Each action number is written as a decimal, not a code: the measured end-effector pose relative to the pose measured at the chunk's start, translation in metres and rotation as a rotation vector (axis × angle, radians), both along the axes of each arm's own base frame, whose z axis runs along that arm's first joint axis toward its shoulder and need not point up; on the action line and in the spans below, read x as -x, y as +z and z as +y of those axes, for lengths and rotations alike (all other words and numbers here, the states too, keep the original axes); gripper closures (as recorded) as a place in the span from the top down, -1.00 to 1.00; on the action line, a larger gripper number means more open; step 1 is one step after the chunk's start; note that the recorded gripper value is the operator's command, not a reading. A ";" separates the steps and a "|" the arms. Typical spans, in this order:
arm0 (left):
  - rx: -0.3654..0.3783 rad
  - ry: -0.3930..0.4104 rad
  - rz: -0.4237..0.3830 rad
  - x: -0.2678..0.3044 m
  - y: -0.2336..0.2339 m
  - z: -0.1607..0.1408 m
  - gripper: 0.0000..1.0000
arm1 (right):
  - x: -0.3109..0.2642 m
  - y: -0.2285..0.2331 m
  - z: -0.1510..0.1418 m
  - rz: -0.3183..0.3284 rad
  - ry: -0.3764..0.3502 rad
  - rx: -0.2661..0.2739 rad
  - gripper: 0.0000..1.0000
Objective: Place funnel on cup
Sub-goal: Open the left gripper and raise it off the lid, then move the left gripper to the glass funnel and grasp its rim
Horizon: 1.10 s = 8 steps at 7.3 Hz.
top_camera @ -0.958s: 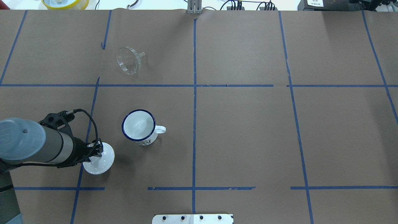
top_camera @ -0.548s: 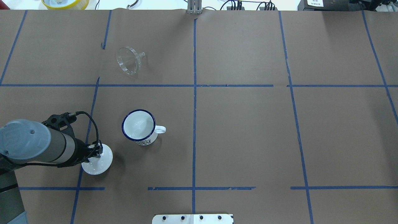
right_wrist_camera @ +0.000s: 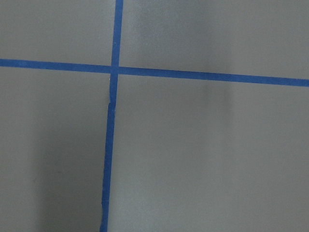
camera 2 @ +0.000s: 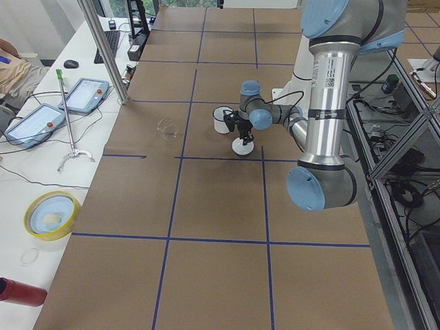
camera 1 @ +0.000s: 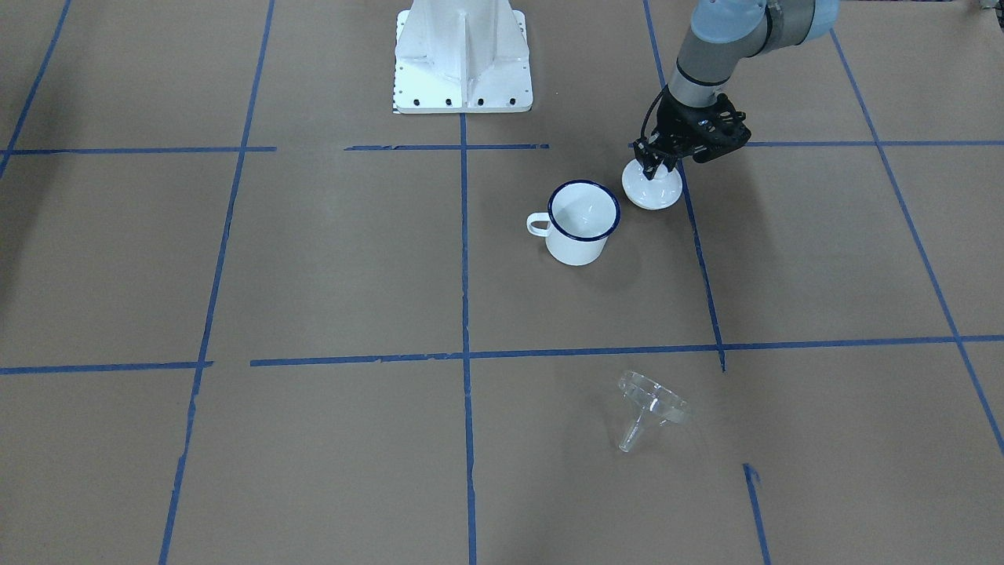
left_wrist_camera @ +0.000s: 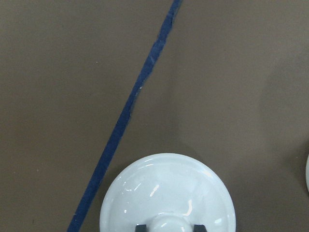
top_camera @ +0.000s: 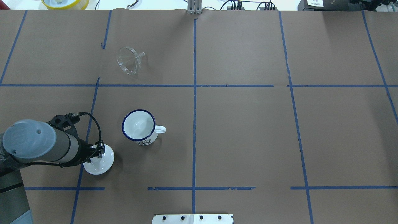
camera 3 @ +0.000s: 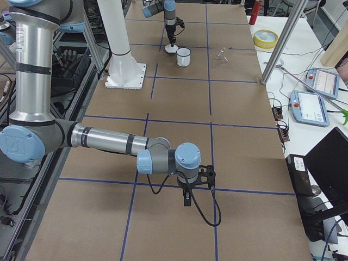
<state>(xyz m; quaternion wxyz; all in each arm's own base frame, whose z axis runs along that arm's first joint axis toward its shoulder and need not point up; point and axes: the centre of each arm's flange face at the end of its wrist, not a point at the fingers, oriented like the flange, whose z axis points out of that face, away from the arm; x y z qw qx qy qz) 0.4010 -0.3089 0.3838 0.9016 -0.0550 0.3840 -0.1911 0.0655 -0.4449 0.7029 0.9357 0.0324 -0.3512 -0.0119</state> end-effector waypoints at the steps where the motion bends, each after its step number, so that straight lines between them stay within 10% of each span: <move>1: -0.013 0.011 0.000 0.001 -0.001 -0.001 0.90 | 0.000 0.000 0.000 0.000 0.000 0.000 1.00; 8: -0.046 -0.206 0.096 0.110 -0.043 -0.103 0.99 | 0.000 0.000 0.000 0.001 0.000 0.000 1.00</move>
